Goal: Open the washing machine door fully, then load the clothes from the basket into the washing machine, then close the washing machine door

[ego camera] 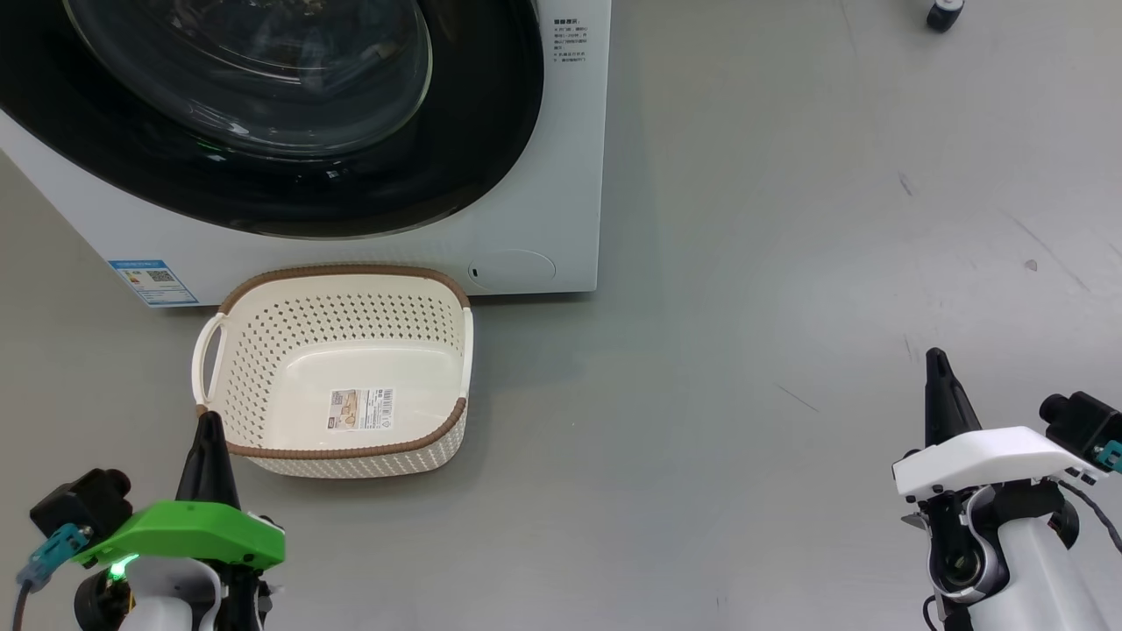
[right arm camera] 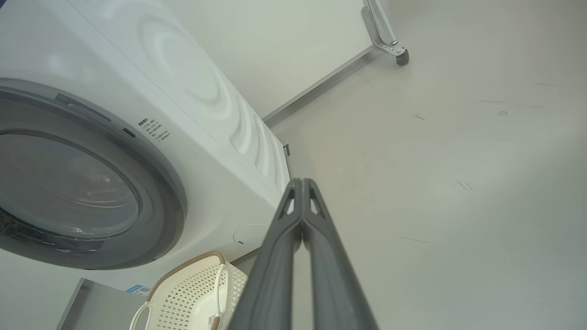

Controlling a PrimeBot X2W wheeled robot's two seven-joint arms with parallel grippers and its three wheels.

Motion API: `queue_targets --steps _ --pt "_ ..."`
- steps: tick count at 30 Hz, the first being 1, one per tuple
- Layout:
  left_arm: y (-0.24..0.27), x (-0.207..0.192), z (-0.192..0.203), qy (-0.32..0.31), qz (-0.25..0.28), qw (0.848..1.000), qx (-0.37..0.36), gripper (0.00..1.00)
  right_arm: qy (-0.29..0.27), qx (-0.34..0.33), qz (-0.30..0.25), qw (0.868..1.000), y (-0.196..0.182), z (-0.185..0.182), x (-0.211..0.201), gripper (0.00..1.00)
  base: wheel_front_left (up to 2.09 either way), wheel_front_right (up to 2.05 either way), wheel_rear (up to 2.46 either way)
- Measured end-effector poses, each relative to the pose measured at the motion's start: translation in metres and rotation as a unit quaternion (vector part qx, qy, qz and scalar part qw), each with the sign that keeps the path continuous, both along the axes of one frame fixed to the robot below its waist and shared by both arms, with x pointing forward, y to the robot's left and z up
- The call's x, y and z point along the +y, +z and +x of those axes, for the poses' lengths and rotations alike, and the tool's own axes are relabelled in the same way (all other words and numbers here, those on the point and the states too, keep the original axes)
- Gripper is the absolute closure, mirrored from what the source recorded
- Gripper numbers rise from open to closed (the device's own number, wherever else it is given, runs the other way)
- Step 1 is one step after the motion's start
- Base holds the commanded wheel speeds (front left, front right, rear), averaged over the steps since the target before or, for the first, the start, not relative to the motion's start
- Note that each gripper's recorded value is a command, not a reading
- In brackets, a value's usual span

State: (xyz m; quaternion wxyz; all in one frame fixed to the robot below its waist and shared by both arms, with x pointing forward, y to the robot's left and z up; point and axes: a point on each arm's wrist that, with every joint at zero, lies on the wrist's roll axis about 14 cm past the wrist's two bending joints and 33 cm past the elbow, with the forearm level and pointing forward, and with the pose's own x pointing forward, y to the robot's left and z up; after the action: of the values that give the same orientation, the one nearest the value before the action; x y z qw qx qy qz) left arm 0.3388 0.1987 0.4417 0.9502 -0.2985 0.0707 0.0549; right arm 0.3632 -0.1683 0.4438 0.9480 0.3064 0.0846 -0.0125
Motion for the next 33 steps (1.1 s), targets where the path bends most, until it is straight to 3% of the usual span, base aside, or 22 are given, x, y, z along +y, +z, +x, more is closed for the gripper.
queue_targets --steps 12,33 --pt "0.003 0.000 0.006 0.015 -0.081 0.997 -0.003 1.00 -0.025 0.005 0.076 0.997 0.004 0.004 -0.008 1.00 0.00 0.00 0.00" --pt "0.012 -0.002 0.016 0.027 -0.217 0.976 -0.013 1.00 -0.061 0.009 0.213 0.975 0.007 0.004 -0.021 1.00 0.00 0.00 0.00"
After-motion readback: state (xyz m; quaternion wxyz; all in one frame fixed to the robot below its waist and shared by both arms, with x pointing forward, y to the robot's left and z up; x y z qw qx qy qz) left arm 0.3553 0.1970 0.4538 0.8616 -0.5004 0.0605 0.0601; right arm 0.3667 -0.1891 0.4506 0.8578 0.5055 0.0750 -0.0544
